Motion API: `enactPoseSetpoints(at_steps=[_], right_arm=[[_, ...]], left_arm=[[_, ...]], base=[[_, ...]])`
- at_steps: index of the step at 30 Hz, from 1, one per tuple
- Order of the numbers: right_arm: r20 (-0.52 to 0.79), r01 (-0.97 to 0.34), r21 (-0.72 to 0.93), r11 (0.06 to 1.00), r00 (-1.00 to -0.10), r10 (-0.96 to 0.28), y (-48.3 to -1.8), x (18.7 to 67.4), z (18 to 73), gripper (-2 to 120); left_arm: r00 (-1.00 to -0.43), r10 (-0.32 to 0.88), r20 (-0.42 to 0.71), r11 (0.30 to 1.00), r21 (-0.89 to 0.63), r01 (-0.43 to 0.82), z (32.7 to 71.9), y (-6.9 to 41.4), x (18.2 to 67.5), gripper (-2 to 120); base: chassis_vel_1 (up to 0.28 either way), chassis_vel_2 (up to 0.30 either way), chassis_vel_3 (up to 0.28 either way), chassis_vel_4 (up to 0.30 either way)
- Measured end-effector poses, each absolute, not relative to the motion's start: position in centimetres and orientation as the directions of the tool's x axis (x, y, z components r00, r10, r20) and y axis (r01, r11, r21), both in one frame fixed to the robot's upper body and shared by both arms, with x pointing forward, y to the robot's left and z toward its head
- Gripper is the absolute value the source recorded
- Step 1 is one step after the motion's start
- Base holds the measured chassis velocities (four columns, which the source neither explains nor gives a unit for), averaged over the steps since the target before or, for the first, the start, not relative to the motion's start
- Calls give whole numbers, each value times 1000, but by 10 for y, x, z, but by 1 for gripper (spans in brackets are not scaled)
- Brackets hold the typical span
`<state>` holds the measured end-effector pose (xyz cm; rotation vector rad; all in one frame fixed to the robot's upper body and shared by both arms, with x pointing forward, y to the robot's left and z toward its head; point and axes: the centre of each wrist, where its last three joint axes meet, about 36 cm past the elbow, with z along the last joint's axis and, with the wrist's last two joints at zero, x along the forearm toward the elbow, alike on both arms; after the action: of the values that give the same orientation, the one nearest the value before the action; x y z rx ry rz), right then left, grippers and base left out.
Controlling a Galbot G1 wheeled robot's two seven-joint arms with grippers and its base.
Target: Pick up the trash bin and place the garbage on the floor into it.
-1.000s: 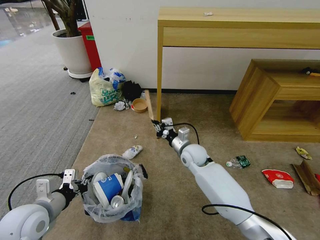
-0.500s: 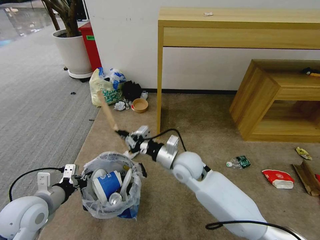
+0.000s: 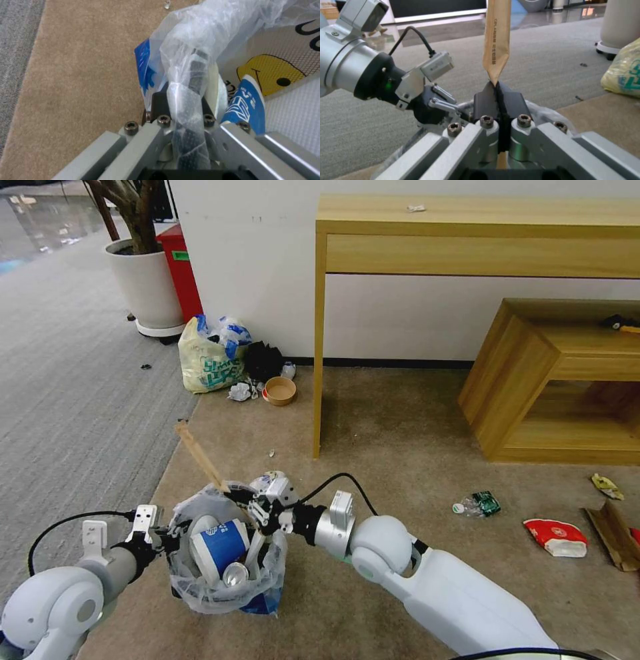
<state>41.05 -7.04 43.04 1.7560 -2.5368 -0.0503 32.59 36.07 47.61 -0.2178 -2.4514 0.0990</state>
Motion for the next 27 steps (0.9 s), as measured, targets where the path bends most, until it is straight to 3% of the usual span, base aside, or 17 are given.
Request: enactPoseSetpoints(at_steps=[7,10,13,17,20,23,27], right_arm=[[37,-936,49,347,-346,-938,-60,408,420,0],[54,-935,49,352,-349,-935,-60,404,411,8],[77,-930,48,365,-361,-930,-65,396,398,25],[88,-926,56,373,-368,-926,-68,391,391,33],[108,-919,63,388,-381,-918,-78,384,385,50],[111,-917,64,393,-385,-916,-81,382,384,54],[109,-903,60,426,-419,-902,-92,379,388,73]], left_arm=[[-763,190,617,982,-137,133,477,360,325,0],[-764,188,617,982,-137,131,477,361,325,0],[-763,189,618,982,-140,129,476,361,324,0],[-763,190,618,981,-141,130,476,361,323,0],[-763,188,618,982,-141,128,477,363,323,0],[-763,188,618,982,-140,128,477,363,323,0],[-762,188,620,982,-143,127,474,362,320,0]], base=[[0,0,0,0],[0,0,0,0],[0,0,0,0],[0,0,0,0],[0,0,0,0],[0,0,0,0],[0,0,0,0]])
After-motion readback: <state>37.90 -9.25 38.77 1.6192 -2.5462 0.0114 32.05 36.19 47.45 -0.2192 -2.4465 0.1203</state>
